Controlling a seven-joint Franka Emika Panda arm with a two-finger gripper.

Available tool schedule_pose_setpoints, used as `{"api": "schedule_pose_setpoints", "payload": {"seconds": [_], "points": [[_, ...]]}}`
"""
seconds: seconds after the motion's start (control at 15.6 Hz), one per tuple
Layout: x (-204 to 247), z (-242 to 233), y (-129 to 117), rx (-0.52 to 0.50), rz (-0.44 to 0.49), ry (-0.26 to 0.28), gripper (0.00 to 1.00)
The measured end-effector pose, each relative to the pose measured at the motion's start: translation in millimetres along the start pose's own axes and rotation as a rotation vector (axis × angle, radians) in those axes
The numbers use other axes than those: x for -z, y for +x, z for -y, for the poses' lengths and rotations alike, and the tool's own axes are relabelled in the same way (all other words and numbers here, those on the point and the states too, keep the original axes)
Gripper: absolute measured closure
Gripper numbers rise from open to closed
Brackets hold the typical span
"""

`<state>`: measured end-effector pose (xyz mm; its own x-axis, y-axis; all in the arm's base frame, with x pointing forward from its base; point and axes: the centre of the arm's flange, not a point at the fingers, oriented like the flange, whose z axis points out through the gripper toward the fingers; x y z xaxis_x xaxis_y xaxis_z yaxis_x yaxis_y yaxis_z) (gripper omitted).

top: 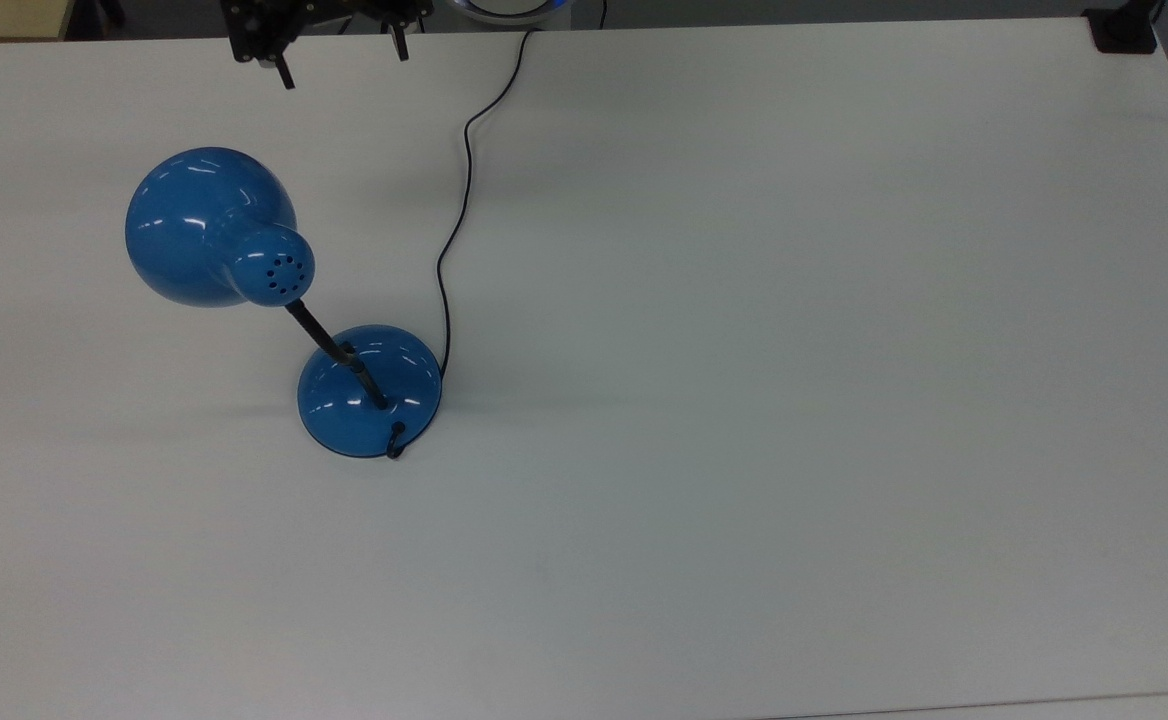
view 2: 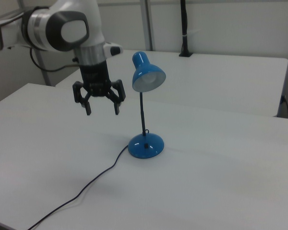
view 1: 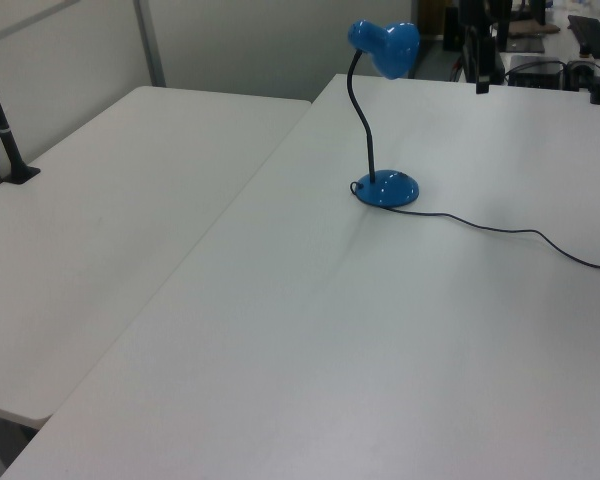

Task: Turn on the lamp
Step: 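Move the gripper down toward the switch on the blue lamp base, then press the switch on the lamp base down with the gripper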

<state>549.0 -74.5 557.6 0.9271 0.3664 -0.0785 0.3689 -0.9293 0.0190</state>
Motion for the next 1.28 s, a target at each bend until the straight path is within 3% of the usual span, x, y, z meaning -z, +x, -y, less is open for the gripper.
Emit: {"api": "schedule_pose_setpoints", "payload": {"seconds": [0.13,0.26,0.32,0.58,0.71,0.96,1.28], "points": [[-18.6,-0.7,3.2,0.007,0.003,0.000,0.04],[-42.7,-2.4,8.3,0.009,-0.019,-0.010,0.25],[-61.3,-5.3,11.6,0.006,-0.042,-0.022,0.41],[-97.5,-18.8,19.1,-0.083,-0.167,-0.078,0.85],[-115.1,-25.5,24.7,-0.147,-0.230,-0.093,0.99],[-160.7,-40.9,49.2,-0.257,-0.352,-0.113,0.99],[-197.3,-47.7,65.6,-0.304,-0.422,-0.129,0.99]]}}
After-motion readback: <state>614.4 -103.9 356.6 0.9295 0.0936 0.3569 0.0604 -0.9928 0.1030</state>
